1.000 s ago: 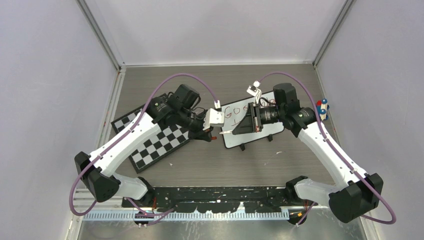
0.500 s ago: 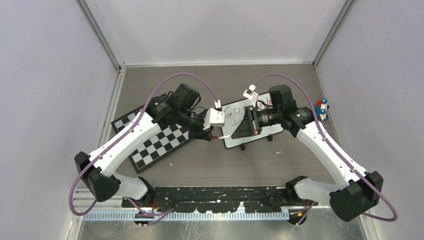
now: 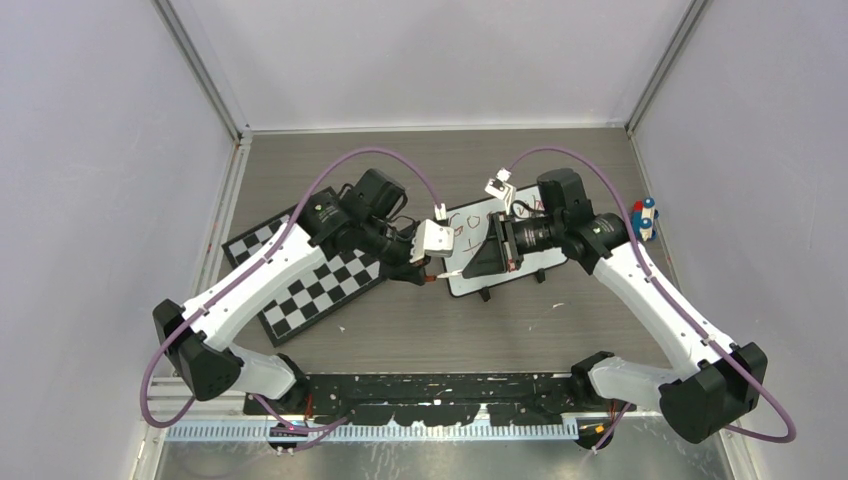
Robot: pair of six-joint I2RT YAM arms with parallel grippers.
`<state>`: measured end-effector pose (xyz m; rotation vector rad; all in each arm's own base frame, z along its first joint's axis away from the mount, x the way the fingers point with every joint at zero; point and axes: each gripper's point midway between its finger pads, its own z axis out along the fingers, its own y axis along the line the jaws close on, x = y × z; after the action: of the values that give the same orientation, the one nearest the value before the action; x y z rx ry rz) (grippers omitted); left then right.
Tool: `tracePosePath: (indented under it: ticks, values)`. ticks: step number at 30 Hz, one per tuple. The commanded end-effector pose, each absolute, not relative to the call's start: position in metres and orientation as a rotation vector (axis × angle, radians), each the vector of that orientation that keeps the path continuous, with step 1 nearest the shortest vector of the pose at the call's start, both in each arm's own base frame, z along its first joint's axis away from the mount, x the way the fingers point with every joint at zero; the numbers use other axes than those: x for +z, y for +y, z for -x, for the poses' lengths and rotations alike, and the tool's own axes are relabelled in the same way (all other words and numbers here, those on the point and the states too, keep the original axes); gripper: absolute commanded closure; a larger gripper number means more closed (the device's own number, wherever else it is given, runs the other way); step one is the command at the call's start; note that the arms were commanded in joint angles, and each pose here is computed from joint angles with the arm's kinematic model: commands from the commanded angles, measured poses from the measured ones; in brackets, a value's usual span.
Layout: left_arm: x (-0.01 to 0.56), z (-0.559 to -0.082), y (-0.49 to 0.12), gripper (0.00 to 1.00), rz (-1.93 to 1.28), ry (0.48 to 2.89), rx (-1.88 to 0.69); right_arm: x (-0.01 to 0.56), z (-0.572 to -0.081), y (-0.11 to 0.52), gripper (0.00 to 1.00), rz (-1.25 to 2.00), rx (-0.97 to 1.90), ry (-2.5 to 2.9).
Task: Write a sentence on the whiteboard
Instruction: Close the whiteboard marker at the center of the board.
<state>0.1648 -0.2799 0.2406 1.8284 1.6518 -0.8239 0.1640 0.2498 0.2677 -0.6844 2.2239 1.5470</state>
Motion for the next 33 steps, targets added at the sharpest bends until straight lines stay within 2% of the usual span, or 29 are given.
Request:
tracePosePath:
  ticks: [1, 33]
  values:
    - [0.253, -0.167, -0.285, 1.00, -1.816, 1.617, -0.823, 0.279, -0.166, 0.252, 1.00, 0.734, 1.524, 2.173]
    - [0.255, -0.163, -0.290, 1.00, -1.813, 1.626, -0.854, 0.277, -0.171, 0.255, 1.00, 0.755, 1.470, 2.179]
